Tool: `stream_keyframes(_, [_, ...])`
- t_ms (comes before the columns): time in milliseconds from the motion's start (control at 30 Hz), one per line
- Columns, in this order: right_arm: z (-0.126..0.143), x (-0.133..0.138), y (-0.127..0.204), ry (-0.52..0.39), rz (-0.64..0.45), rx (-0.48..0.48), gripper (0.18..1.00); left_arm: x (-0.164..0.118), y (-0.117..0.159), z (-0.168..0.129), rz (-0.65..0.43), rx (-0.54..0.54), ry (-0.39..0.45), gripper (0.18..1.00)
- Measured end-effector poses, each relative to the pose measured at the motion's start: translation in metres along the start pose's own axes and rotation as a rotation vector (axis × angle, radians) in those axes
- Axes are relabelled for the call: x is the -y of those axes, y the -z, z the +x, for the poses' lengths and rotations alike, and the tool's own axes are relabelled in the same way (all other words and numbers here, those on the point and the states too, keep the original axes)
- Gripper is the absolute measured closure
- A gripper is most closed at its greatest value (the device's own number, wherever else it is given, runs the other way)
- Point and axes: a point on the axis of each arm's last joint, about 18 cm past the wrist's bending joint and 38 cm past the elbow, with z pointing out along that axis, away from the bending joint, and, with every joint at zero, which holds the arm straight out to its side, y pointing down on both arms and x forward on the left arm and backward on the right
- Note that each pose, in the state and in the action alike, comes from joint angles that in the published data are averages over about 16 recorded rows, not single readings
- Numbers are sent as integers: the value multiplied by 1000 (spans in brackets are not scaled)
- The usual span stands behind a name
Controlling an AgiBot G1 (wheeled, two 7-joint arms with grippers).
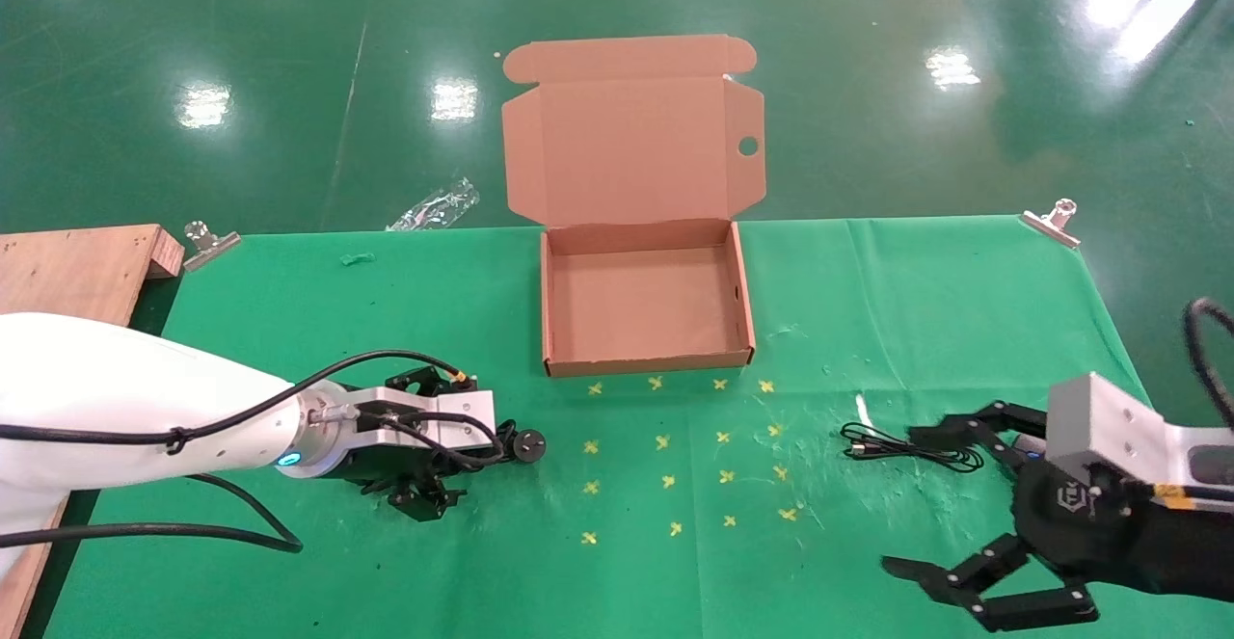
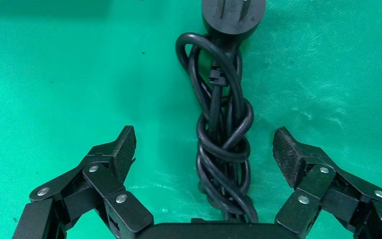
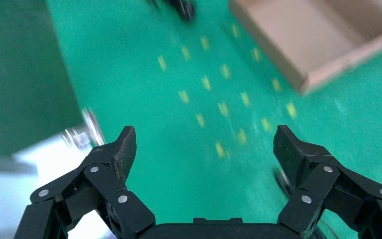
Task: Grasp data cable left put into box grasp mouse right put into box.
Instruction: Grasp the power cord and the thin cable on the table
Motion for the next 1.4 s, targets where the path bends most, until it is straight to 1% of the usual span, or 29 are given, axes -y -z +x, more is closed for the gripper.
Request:
stream_keyframes(167, [14, -20, -10, 36, -152, -36, 178, 0, 0, 0, -1, 0, 1, 184])
stream_keyframes(300, [30, -33, -22, 63, -254, -71, 178, 0, 0, 0, -1, 0, 1, 184])
stream_keyframes(500, [56, -45, -48, 78, -344, -112, 178, 0, 0, 0, -1, 0, 1, 184])
stream_keyframes(700, [80, -54, -72, 62, -381, -135, 178, 0, 0, 0, -1, 0, 1, 184])
stream_keyframes(933, [101, -65, -88, 31, -396, -151, 178, 0, 0, 0, -1, 0, 1, 184])
stream_keyframes(1167, [113, -72, -96, -1, -401, -159, 178, 0, 0, 0, -1, 0, 0, 184])
stream_keyframes(1400, [115, -74, -100, -10, -405, -153, 179, 0, 0, 0, -1, 0, 1, 191])
